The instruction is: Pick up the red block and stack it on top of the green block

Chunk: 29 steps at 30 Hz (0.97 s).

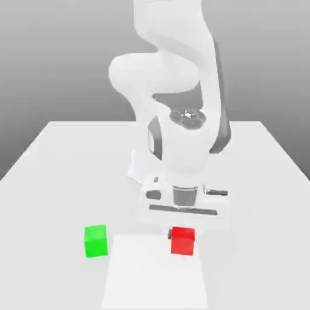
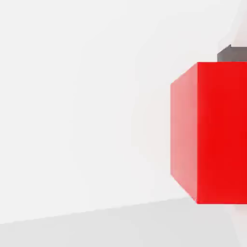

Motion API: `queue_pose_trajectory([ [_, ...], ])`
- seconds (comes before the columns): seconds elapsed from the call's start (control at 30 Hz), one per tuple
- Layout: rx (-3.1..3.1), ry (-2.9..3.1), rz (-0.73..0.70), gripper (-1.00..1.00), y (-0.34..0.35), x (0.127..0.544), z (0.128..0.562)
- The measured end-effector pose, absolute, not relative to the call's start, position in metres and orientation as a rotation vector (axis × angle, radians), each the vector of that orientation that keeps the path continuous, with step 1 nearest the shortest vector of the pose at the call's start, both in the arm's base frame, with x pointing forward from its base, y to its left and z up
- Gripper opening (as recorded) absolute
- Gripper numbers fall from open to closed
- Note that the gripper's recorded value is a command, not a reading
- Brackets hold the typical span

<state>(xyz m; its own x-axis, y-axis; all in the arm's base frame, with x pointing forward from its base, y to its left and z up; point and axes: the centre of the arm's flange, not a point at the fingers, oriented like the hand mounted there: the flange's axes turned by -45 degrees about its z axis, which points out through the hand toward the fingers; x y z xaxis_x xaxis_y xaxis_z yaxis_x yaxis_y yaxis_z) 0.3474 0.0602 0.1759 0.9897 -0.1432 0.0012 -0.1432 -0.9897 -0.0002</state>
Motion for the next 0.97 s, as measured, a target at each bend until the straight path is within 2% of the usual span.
queue_pose_trajectory([
  [0.17,-3.123,0.347,-0.001,-1.0,0.041,0.349,0.211],
  [0.4,-3.0,0.936,-0.002,-1.0,-0.044,0.352,0.229],
  [0.6,-2.79,1.444,-0.002,-1.0,-0.123,0.337,0.244],
  [0.83,-2.74,1.539,-0.002,-1.0,-0.138,0.333,0.192],
  [0.87,-2.74,1.537,-0.002,1.0,-0.137,0.332,0.185],
  [0.97,-2.74,1.537,-0.002,1.0,-0.137,0.332,0.185],
])
